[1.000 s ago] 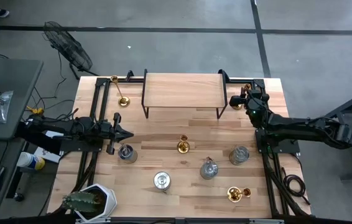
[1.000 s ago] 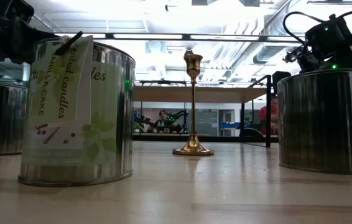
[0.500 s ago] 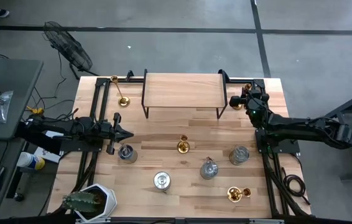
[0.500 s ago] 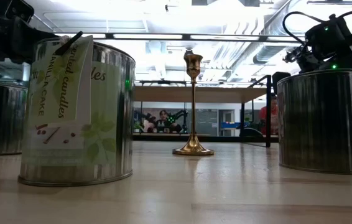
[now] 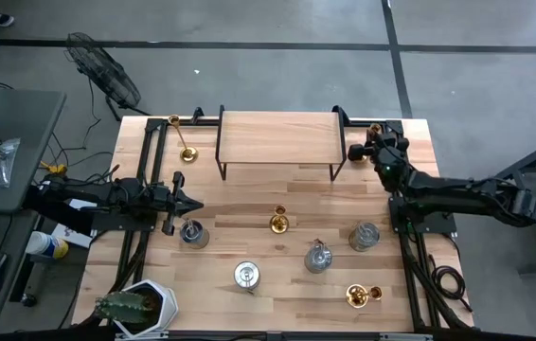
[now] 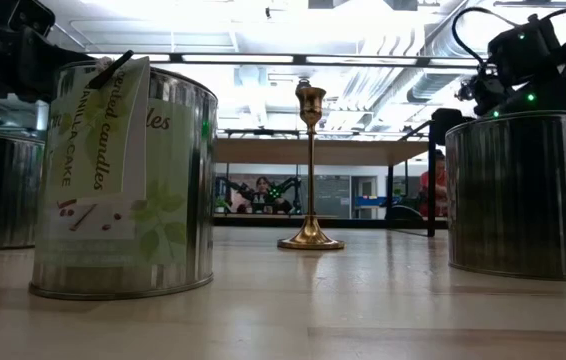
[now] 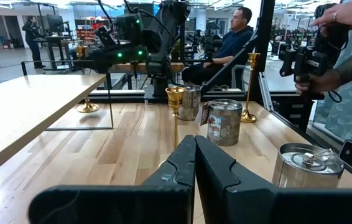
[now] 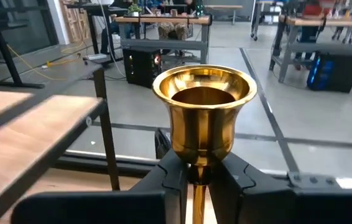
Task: Pick & Place candle stick holders
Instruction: Put the gold candle holder on the shelf
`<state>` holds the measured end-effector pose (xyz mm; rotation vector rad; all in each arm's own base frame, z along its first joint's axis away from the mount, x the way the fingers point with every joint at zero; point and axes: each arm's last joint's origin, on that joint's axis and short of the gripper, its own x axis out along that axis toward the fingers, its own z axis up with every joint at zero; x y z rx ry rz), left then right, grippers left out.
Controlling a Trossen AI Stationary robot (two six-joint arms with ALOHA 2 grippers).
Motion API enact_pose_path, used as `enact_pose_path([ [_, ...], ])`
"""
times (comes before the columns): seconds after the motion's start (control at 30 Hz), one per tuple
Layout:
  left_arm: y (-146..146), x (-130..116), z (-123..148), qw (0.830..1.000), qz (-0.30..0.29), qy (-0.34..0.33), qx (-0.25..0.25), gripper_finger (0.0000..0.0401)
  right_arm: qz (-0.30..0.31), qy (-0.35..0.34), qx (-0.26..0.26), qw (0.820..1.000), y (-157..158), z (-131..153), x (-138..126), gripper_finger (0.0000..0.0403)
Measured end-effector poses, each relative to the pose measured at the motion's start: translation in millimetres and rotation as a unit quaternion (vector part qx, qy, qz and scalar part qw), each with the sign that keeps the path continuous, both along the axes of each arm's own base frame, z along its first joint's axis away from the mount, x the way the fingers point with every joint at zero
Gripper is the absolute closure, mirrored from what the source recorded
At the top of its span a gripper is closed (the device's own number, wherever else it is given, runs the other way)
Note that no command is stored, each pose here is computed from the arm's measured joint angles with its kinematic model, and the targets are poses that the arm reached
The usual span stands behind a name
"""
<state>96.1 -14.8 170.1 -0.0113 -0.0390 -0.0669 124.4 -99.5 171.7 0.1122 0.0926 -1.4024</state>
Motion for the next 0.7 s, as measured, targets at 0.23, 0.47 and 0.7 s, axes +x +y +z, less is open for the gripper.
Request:
enact_pose_path([
  [0.23, 0, 0, 0, 1.000, 0.001, 0.000, 0.000, 0.0401, 0.016, 0.015, -0.022, 1.000, -3, 21, 7, 0.0367],
  [0.47, 0, 0, 0, 1.000, 0.001, 0.000, 0.000, 0.0401, 0.011, 0.052, -0.039, 0.998, -6, 47, 6, 0.0367],
  [0.7, 0, 0, 0, 1.000, 0.001, 0.000, 0.000, 0.0401, 0.007, 0.078, -0.058, 0.995, -10, 89, 6, 0.0367],
])
